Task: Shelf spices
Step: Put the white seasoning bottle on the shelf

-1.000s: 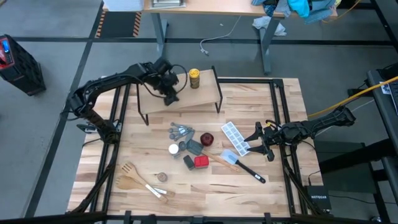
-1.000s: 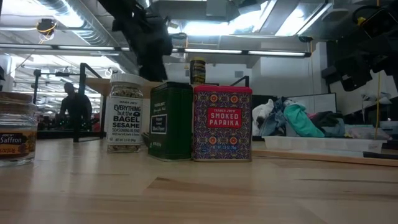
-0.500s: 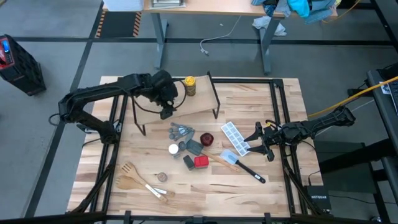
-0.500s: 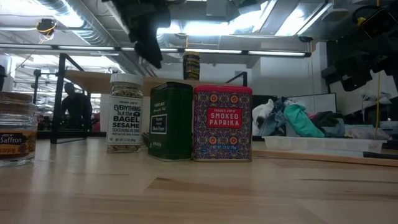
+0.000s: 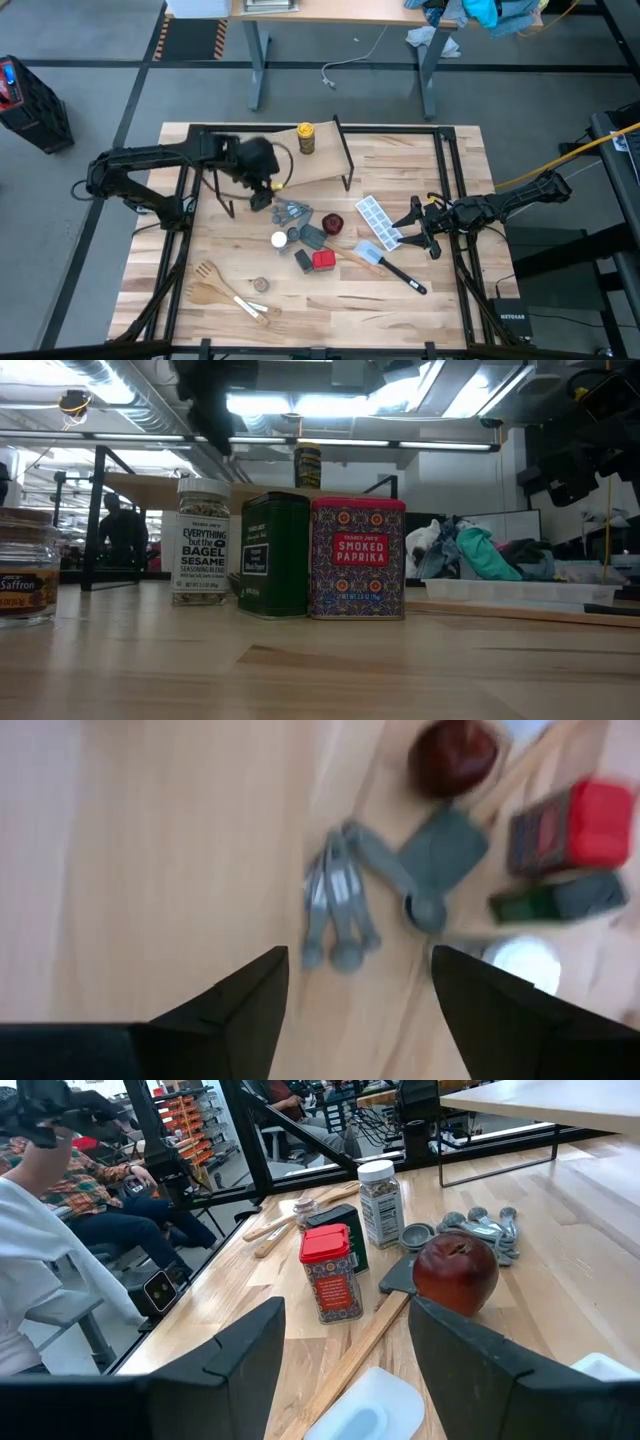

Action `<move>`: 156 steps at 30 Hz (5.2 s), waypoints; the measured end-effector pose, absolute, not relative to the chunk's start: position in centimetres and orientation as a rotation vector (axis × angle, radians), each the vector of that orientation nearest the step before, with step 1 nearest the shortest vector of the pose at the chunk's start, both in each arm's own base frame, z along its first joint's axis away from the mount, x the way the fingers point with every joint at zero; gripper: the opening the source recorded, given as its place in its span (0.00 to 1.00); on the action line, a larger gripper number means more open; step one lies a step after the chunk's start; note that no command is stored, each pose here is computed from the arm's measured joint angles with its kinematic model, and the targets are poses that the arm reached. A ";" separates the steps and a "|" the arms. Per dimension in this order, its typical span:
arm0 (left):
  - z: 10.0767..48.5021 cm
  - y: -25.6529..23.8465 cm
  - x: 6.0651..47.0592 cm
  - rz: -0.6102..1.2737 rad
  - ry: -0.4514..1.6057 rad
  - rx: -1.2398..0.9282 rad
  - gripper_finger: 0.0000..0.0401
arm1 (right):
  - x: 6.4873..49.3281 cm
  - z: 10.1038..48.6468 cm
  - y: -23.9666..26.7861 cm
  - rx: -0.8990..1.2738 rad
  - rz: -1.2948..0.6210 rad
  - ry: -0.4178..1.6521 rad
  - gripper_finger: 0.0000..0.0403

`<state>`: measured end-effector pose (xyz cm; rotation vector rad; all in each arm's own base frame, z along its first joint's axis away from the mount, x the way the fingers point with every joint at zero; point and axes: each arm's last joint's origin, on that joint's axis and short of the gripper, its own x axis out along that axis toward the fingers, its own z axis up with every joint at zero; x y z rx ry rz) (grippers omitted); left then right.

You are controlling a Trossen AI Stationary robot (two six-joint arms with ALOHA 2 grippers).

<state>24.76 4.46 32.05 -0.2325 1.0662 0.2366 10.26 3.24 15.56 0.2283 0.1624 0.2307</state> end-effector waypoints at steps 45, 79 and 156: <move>23.2 -14.3 19.6 0.551 0.449 -0.110 0.60 | 10.3 15.6 3.2 0.228 0.231 0.162 0.55; 16.8 -16.0 20.1 0.576 0.343 -0.264 0.60 | 10.3 15.6 3.2 0.228 0.230 0.162 0.55; 11.1 -11.8 24.1 0.907 0.263 -0.147 0.96 | 10.3 15.6 3.2 0.228 0.230 0.162 0.55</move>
